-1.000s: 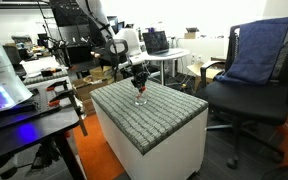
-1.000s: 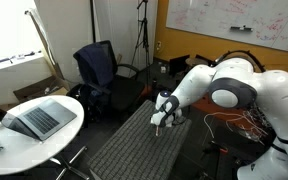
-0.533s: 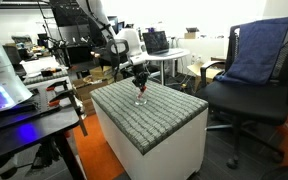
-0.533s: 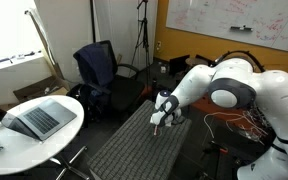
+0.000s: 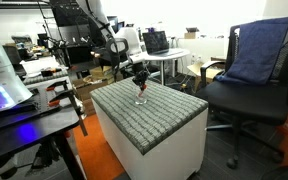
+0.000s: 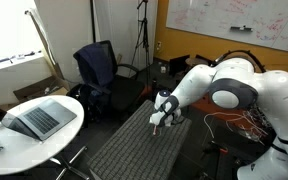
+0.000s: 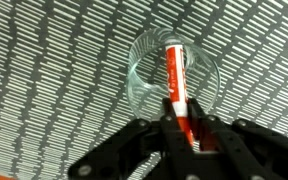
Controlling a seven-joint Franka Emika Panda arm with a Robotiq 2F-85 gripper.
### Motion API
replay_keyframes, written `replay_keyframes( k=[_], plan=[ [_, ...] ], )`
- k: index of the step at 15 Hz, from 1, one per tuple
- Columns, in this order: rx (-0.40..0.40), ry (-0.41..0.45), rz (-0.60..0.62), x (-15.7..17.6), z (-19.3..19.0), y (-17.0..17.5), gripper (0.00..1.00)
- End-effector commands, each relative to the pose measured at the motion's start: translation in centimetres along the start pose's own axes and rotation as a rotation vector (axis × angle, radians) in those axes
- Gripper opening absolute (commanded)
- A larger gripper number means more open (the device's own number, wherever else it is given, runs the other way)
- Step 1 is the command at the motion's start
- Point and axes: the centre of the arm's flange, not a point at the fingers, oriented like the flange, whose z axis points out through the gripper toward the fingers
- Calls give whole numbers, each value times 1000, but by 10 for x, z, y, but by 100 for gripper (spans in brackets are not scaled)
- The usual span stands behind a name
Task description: Take the marker from the cup and put it on the table
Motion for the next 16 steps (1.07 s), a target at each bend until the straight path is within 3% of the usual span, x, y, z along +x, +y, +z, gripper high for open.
replay_keyframes(
  k=[1,8,16],
  plan=[
    [13,36,6,-8,-35,9,5],
    [41,104,15,-7,-79,26,5],
    [129,184,90,15,-123,49,5]
  ],
)
